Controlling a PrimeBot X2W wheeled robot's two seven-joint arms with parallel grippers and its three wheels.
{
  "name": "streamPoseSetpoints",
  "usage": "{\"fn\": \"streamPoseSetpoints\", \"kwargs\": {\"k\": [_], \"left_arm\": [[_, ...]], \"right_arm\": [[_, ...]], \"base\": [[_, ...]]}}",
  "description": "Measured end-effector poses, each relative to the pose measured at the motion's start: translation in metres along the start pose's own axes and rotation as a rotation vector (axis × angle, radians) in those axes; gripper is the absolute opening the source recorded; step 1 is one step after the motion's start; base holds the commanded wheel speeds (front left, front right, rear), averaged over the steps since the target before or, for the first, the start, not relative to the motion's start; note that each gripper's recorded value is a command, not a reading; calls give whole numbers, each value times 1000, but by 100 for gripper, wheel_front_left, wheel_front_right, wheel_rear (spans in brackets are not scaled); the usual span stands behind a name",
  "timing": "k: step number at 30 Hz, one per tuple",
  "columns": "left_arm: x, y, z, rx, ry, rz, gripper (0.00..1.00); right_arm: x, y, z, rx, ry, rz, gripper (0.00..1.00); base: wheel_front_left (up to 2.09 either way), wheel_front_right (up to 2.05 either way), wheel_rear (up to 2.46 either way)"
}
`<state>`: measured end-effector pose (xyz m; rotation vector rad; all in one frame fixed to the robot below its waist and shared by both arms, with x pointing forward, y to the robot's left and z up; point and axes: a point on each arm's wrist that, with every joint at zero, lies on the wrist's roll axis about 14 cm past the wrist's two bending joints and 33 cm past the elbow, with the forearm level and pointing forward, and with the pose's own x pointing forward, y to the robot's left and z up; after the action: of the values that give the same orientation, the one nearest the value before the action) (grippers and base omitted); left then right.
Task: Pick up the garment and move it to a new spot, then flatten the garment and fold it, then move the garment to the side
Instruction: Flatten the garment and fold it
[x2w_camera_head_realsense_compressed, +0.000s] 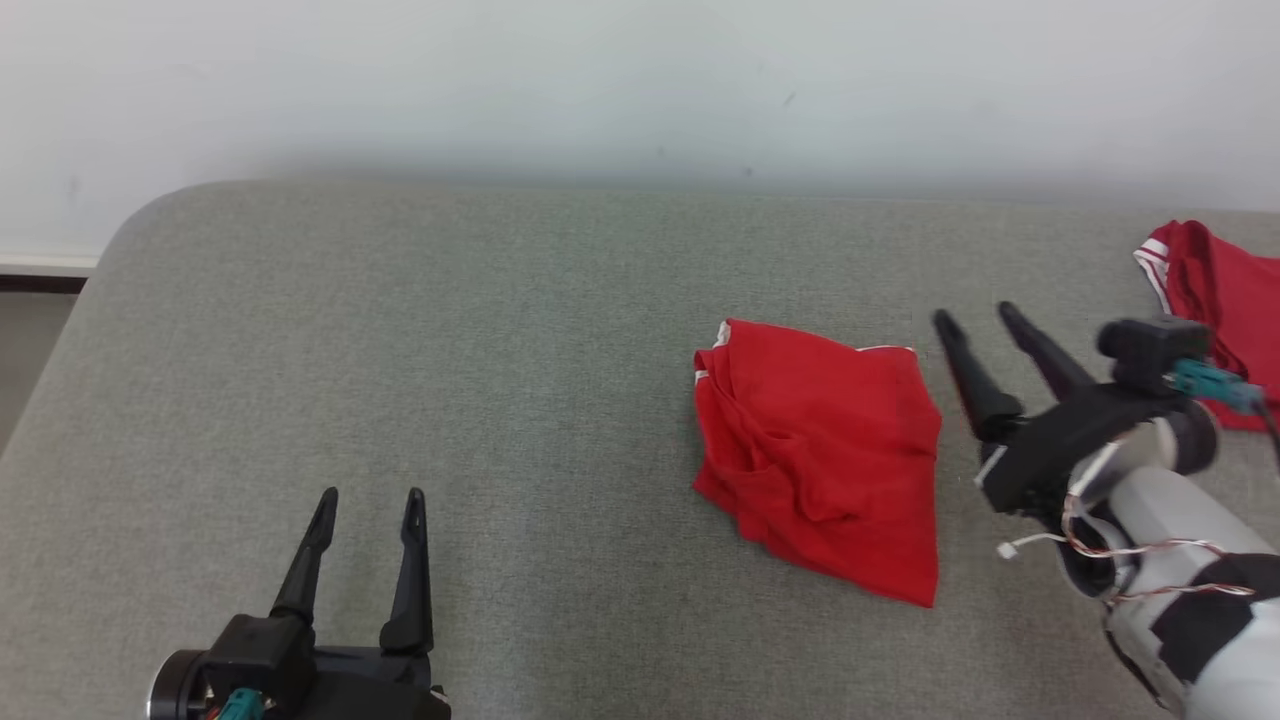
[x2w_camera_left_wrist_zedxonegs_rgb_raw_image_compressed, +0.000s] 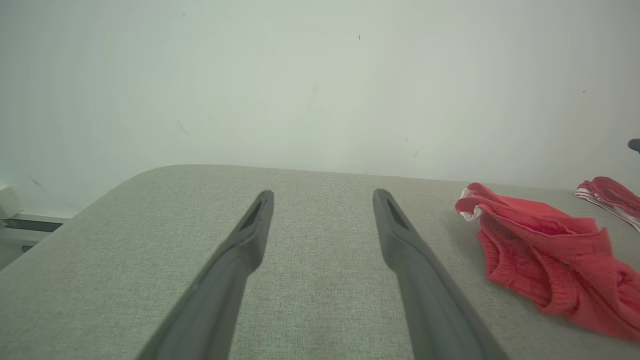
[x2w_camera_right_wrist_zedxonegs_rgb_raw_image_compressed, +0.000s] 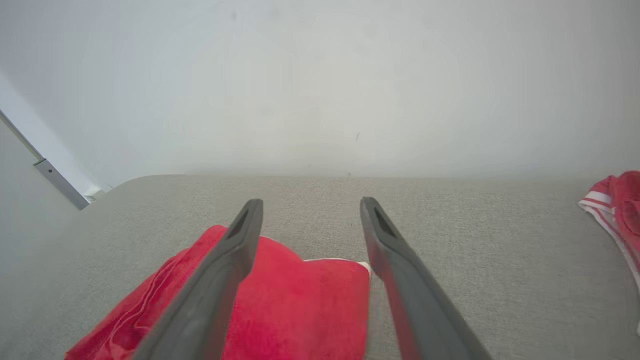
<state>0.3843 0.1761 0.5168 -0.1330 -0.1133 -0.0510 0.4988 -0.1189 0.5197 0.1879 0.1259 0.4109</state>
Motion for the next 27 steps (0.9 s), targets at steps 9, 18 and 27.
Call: {"fn": "streamPoseSetpoints", "kwargs": {"k": [9, 18, 27], "left_arm": [[3, -1, 0, 9, -4, -9, 100], [3, 4, 1, 16, -6, 1, 100], [-5, 19, 1, 29, 1, 47, 100]], "right_arm": [[-35, -55, -11, -8, -11, -136, 0], [-24, -37, -41, -35, 52, -97, 0], [2, 7, -65, -49, 85, -5, 0]], "base": [[0, 0, 0], [0, 0, 0], [0, 0, 0]]}}
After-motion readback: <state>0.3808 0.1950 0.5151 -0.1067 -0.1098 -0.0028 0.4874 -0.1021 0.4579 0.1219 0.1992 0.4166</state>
